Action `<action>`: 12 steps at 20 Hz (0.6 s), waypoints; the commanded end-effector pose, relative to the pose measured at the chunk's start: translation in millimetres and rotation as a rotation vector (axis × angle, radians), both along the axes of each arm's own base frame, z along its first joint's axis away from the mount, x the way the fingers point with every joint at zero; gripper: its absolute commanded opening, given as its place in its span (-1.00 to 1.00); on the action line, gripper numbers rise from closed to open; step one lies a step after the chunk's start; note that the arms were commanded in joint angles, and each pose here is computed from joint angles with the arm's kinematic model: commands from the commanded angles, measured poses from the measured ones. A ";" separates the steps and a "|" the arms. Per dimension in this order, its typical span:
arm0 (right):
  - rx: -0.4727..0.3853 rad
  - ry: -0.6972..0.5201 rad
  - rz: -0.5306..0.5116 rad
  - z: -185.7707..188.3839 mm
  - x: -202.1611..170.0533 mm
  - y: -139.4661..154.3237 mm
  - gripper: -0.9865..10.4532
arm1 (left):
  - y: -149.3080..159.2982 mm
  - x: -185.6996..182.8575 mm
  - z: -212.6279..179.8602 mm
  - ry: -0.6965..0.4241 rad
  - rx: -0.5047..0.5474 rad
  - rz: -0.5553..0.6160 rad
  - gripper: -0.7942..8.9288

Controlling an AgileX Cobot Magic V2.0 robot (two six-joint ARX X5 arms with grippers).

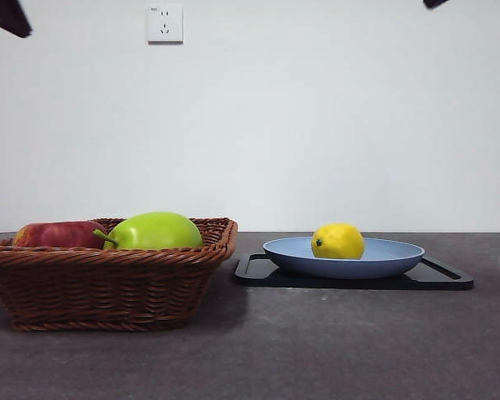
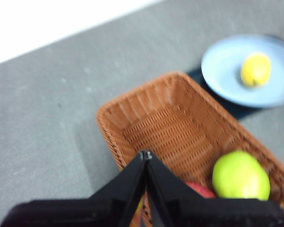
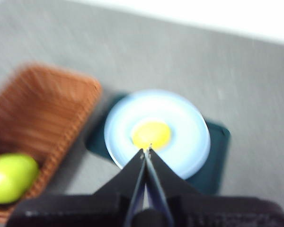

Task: Take the lemon from the basket,put the lemon in the plate,hand out the plate

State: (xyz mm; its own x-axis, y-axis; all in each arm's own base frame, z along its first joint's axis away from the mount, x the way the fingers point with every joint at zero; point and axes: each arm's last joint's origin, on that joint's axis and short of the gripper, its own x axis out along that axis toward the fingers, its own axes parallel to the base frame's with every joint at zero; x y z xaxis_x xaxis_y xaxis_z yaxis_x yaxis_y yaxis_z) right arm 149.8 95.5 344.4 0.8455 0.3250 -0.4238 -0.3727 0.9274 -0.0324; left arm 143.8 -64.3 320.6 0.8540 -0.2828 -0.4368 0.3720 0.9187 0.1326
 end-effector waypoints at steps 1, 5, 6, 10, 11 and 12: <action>0.047 -0.079 0.013 -17.2 -15.5 -6.5 -0.82 | 8.0 -16.6 -9.1 -0.074 -0.118 0.027 -0.82; 0.177 -0.225 -0.018 -51.8 -40.5 -23.1 -0.82 | 22.2 -47.3 -33.7 -0.133 -0.236 0.047 -0.82; 0.208 -0.233 -0.031 -58.4 -44.6 -26.5 -0.82 | 24.9 -53.0 -34.8 -0.152 -0.262 0.050 -0.82; 0.227 -0.226 -0.039 -61.9 -47.9 -29.1 -0.82 | 27.5 -59.3 -32.4 -0.175 -0.299 0.045 -0.82; 0.228 -0.226 -0.038 -61.9 -48.0 -29.1 -0.82 | 27.3 -59.0 -32.5 -0.173 -0.299 0.044 -0.82; 0.228 -0.226 -0.035 -61.9 -48.0 -29.0 -0.82 | 27.1 -58.7 -32.8 -0.171 -0.298 0.044 -0.82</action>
State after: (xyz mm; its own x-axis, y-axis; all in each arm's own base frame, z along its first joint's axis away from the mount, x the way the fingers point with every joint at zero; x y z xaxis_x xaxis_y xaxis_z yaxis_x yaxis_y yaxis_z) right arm 102.2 65.8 279.5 0.9219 0.3539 -0.1578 -0.3454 0.9351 0.0798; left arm 85.1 -36.7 285.8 0.9226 -0.3307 -0.1987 0.3226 0.9437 -0.0728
